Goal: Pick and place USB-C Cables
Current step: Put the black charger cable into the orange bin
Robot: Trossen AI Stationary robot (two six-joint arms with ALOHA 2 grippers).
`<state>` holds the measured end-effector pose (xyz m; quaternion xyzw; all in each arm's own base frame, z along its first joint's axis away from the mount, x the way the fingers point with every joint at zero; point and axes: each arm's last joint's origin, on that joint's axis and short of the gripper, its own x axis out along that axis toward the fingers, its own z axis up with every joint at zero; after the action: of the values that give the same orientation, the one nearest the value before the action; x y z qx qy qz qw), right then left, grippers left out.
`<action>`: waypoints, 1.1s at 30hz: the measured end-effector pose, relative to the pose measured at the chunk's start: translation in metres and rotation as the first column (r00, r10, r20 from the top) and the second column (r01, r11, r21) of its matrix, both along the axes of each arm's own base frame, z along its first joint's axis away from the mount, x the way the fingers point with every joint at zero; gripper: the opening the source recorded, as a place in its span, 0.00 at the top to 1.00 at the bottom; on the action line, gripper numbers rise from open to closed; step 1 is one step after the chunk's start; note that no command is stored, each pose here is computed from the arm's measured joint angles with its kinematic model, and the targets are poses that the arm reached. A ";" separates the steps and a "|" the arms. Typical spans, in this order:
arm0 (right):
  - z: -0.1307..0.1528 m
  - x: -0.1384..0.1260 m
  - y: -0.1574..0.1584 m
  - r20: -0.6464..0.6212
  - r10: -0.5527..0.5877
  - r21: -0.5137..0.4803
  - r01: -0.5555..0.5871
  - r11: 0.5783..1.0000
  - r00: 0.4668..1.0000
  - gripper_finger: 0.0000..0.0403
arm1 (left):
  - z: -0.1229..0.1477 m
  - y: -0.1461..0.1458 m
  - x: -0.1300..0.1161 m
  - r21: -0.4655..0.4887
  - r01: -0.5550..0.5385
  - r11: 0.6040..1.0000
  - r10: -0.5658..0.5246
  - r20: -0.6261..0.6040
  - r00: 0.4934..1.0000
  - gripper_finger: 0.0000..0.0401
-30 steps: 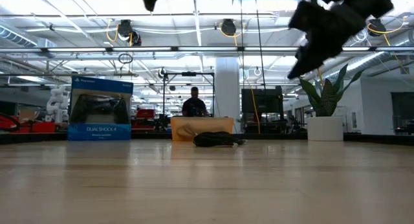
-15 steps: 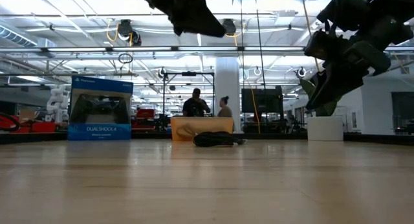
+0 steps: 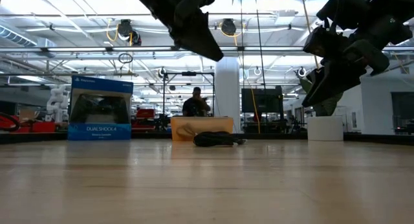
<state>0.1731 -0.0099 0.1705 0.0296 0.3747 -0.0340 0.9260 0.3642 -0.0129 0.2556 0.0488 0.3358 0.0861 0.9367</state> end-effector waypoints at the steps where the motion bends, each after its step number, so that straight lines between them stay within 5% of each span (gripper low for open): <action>1: 0.000 0.000 0.000 0.000 0.000 0.000 0.000 1.000 1.000 0.68 | 0.001 0.000 0.000 0.001 0.001 1.000 -0.001 0.004 1.000 0.70; 8: 0.000 0.000 0.000 0.000 0.002 -0.001 -0.002 1.000 1.000 0.68 | 0.020 0.000 0.001 0.018 0.013 1.000 -0.012 -0.041 0.999 0.57; 24: 0.000 0.000 0.000 -0.007 0.025 -0.024 -0.025 0.999 1.000 0.68 | 0.094 0.024 0.007 0.050 0.006 0.999 0.011 -0.331 0.944 0.56; 33: 0.000 0.000 0.000 -0.009 0.021 -0.021 -0.022 1.000 1.000 0.68 | 0.096 0.045 0.027 0.015 0.031 0.999 -0.022 -0.431 0.902 0.56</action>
<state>0.1727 -0.0098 0.1701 0.0157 0.3787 -0.0280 0.9250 0.3911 0.0322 0.3513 0.0811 0.5329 0.0641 0.8398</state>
